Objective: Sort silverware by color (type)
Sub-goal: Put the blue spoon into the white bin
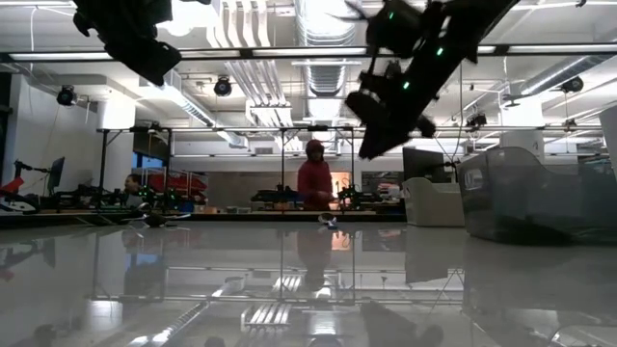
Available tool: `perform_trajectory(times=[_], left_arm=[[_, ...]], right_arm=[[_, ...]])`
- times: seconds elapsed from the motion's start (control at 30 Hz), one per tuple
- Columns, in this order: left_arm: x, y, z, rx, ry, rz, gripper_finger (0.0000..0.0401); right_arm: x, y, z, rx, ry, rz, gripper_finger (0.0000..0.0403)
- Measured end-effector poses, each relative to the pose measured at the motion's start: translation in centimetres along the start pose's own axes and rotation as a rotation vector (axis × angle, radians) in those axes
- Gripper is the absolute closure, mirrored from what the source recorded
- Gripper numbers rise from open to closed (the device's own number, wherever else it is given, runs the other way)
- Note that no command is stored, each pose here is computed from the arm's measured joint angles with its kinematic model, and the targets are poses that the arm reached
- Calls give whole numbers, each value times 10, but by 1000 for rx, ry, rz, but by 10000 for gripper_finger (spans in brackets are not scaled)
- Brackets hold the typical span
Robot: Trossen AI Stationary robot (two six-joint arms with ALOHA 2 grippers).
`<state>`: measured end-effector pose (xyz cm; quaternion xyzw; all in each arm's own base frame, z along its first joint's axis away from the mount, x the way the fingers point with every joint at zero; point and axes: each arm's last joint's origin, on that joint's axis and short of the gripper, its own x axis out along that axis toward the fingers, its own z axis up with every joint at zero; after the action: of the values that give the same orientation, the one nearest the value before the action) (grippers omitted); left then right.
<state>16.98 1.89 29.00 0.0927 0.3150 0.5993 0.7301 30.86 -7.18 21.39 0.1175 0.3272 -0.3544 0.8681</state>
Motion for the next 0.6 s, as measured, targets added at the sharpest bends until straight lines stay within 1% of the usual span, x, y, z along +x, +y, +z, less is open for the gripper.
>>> perform_trajectory(times=[0.13, 0.27, 0.33, 0.5, 0.6], left_arm=[[0, 0, 0, 0, 0, 0, 321], [0, 0, 0, 1, 0, 0, 321], [0, 0, 0, 4, 0, 1, 321], [0, 0, 0, 7, 0, 2, 321], [0, 0, 0, 17, 1, 2, 321]], right_arm=[[35, -1, -5, 75, 39, 88, 326], [61, 2, -8, 158, 11, 150, 326], [69, 5, -8, 168, -22, 167, 326], [82, 10, -4, 178, -22, 169, 319], [90, 12, 1, 247, -8, 160, 305]])
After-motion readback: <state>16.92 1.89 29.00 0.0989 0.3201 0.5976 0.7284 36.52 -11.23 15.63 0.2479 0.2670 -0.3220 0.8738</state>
